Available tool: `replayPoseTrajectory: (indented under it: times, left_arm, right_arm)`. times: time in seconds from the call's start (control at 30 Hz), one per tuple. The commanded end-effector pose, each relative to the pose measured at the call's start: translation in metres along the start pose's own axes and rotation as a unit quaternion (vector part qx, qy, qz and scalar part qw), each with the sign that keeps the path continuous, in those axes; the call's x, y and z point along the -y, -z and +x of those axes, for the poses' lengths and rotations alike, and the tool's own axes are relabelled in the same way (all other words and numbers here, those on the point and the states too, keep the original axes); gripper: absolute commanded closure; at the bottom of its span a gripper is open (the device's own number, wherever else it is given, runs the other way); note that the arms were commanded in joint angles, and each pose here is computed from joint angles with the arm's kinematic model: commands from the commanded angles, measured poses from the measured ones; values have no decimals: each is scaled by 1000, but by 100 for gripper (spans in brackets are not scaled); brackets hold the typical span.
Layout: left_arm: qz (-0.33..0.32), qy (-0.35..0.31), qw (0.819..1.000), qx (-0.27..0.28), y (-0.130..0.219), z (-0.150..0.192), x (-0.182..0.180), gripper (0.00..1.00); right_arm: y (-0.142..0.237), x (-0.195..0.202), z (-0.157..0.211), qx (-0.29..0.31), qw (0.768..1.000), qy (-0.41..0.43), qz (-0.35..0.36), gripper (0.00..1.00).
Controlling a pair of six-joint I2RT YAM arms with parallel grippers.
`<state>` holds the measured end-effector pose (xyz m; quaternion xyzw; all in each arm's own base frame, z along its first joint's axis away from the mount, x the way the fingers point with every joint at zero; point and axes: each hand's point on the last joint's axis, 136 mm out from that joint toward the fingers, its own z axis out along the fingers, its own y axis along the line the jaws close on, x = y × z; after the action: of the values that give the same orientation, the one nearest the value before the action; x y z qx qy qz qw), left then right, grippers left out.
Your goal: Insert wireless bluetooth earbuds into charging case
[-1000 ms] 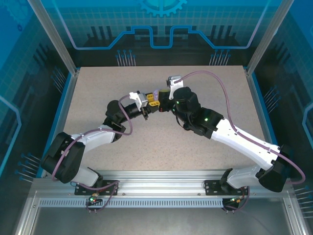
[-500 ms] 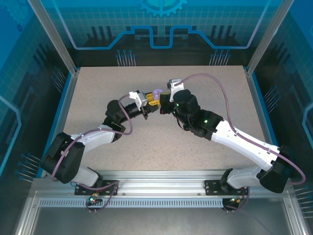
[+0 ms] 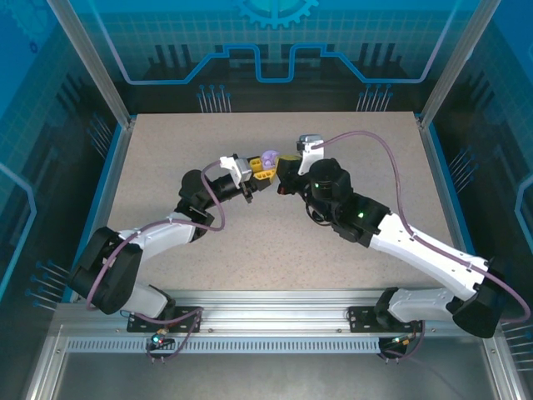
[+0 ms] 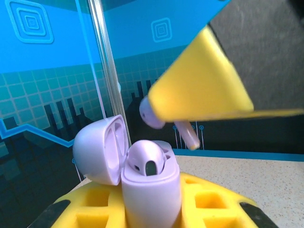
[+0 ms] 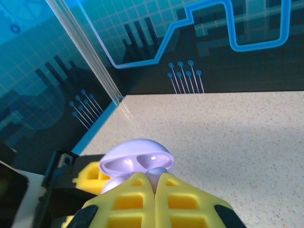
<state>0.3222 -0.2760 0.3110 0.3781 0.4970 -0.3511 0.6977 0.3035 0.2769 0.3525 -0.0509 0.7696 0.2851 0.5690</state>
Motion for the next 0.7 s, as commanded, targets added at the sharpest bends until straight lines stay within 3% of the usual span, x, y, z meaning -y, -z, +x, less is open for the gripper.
replayPoseTrajectory:
  times: [0.0, 0.67]
  left_arm:
    - [15, -44, 998, 40, -2, -33, 5, 100]
    - [20, -48, 998, 42, -1, -41, 7, 100]
  right_arm:
    - [7, -11, -20, 39, 999, -18, -26, 97]
    - [-14, -3, 0, 29, 1000, -9, 0, 97]
